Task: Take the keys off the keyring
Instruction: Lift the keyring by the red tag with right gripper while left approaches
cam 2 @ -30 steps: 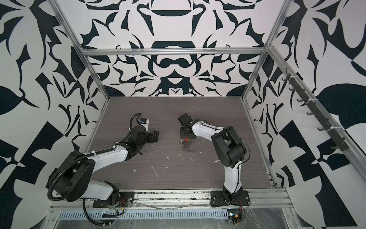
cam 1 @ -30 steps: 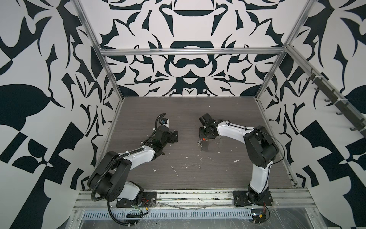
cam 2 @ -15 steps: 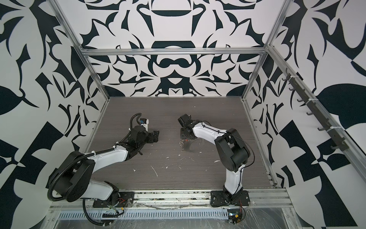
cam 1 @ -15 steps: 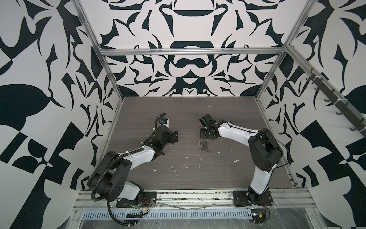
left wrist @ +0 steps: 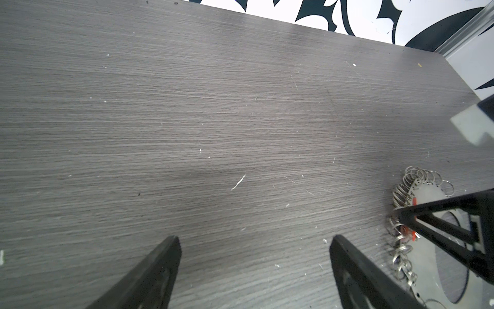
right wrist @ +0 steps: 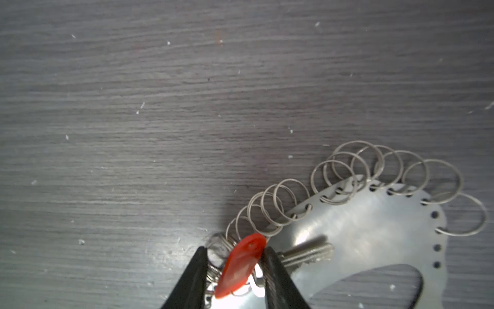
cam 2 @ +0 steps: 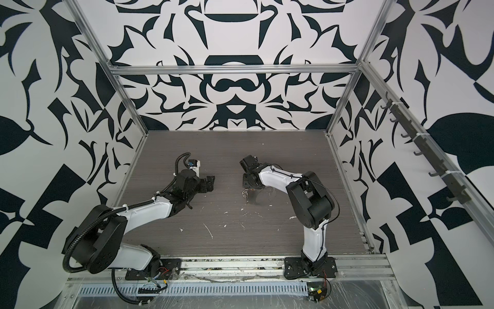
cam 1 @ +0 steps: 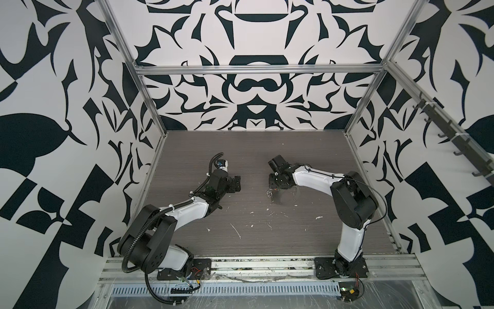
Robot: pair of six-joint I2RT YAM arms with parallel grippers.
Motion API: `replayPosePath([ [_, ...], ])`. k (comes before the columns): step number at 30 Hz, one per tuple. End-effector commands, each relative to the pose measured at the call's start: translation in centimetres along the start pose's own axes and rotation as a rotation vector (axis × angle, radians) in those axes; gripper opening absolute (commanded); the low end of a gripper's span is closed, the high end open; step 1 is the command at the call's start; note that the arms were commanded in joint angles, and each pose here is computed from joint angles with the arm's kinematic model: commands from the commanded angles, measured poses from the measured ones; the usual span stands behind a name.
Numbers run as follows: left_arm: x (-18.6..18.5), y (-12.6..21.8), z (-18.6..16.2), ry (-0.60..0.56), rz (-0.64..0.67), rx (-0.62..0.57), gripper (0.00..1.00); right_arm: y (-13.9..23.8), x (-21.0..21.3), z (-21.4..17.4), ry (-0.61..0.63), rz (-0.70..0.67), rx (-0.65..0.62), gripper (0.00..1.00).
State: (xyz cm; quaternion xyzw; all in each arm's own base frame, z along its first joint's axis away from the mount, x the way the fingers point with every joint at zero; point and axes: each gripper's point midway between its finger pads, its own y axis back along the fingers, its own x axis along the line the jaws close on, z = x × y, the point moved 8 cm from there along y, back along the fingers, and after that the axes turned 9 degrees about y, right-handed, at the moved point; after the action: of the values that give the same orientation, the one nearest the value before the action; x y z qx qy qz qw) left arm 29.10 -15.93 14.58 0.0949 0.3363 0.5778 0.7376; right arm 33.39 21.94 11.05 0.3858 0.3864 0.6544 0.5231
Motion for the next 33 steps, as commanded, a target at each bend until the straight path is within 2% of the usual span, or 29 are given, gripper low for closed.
replayPosePath([
  [1,-0.8,0.3,0.9,0.024,-0.021,-0.025,0.91,0.9,0.6,0.8,-0.023,0.052,-0.045,0.3],
  [6,-1.0,0.3,1.1,0.02,-0.023,-0.025,0.91,1.1,0.2,0.8,-0.016,0.015,-0.044,0.17],
  [11,-1.1,0.4,1.1,0.019,-0.024,-0.023,0.91,1.6,-0.4,0.6,0.003,-0.029,-0.045,0.11],
  [18,-1.5,0.4,1.3,0.017,-0.031,-0.022,0.91,2.6,-0.9,0.3,0.013,-0.049,-0.061,0.07],
  [20,-1.6,0.3,1.4,0.017,-0.032,-0.023,0.91,2.6,-0.9,0.2,0.015,-0.048,-0.061,0.0],
  [25,-2.0,0.4,1.5,0.013,-0.042,-0.015,0.9,3.3,-0.9,0.4,0.015,-0.036,-0.083,0.0],
  [29,-3.2,1.0,2.0,-0.064,-0.126,0.001,0.88,5.7,-0.8,1.1,0.037,-0.008,-0.147,0.0],
  [33,-5.2,2.7,2.4,-0.213,-0.339,-0.012,0.86,8.6,-0.4,1.7,0.132,0.052,-0.212,0.0],
])
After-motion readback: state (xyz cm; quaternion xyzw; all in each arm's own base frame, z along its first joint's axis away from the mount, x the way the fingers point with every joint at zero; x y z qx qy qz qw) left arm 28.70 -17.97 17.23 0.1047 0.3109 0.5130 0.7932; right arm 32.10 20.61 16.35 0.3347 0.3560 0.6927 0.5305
